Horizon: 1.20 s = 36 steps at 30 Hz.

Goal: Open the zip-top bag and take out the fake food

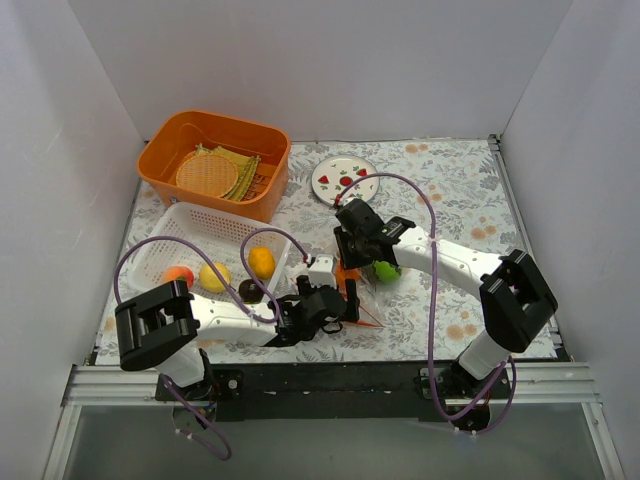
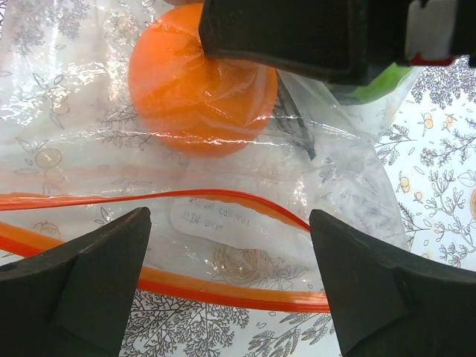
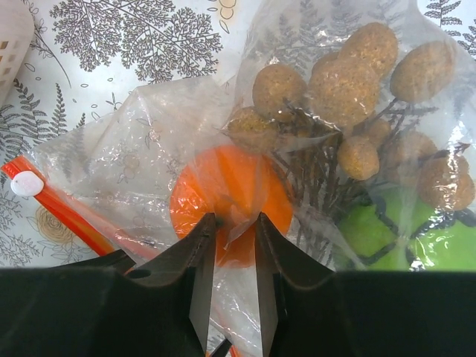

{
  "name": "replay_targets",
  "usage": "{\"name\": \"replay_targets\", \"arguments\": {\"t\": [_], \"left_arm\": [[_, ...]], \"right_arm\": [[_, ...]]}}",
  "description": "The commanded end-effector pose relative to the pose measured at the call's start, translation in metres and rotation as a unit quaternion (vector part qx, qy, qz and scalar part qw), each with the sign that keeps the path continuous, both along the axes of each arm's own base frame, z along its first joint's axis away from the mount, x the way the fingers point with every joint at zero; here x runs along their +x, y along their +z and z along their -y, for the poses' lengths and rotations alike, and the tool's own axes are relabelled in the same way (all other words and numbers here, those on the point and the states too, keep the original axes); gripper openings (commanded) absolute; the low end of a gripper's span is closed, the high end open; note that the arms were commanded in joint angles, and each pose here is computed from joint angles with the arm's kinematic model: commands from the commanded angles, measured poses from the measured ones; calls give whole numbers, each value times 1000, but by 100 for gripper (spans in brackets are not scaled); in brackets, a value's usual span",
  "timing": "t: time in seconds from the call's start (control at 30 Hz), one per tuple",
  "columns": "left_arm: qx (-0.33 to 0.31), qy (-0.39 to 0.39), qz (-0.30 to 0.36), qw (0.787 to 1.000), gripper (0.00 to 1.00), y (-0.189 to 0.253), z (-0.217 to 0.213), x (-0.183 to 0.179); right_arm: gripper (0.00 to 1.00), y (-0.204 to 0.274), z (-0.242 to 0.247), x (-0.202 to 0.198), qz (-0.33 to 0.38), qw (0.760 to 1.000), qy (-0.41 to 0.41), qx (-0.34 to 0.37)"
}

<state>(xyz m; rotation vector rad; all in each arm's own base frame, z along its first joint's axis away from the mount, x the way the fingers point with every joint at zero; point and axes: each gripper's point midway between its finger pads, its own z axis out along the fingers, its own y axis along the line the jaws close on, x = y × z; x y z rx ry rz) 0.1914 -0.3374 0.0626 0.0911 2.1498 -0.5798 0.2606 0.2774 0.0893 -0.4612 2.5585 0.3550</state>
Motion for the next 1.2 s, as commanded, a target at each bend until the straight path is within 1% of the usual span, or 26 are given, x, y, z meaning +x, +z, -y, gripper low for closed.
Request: {"name": "replay_targets", "arguments": {"t": [0.0,0.07,0.17,0.2,0.3,0.33,0.43,0.5,0.53,0.63,0.67,0.73,0.87,0.9,0.97,1.07,1.1,1.17], "left_arm": [[9,19,15,1000,88,1,-9,4],[9,18,24,1000,86,4,-11,5],[-1,12,43,999,78,15,-6,9],[-4,6,52,999,76,20,-4,10],[-11,2,67,998,65,27,1,13],[-14,1,70,997,59,29,2,14],[-31,0,78,996,48,36,5,15],[-55,-7,86,995,47,45,7,14],[-60,-10,90,994,47,48,8,13],[-74,-23,100,992,56,54,10,11],[-75,-23,100,992,65,56,11,11],[-62,-21,97,993,68,52,9,12],[-43,-14,88,995,75,40,4,12],[-44,-15,86,995,79,40,4,11],[-46,-20,84,995,81,38,0,5],[-56,-29,85,994,81,41,-3,-4],[-57,-33,87,994,80,42,-3,-6],[-55,-38,89,994,70,42,-4,-10]], "right_arm": [[13,-28,22,-31,-61,996,29,-55],[10,-28,21,-36,-65,996,35,-48],[9,-27,22,-47,-72,995,48,-43],[9,-20,22,-48,-67,996,51,-34],[9,-6,20,-53,-57,997,58,-11],[9,-4,21,-53,-55,997,57,-10],[5,4,24,-52,-42,998,53,-12],[9,3,28,-51,-42,998,50,-20],[9,1,29,-51,-43,998,50,-25],[8,-7,30,-53,-52,997,52,-33],[9,-9,30,-53,-53,997,52,-33],[11,-13,30,-52,-54,997,51,-37],[12,-18,32,-46,-52,996,42,-54],[12,-20,35,-44,-51,996,35,-65],[16,-14,34,-37,-34,997,25,-62],[17,2,25,-32,-13,999,22,-30],[16,5,22,-33,-14,999,27,-21],[13,12,17,-33,-14,999,30,-7]]}}
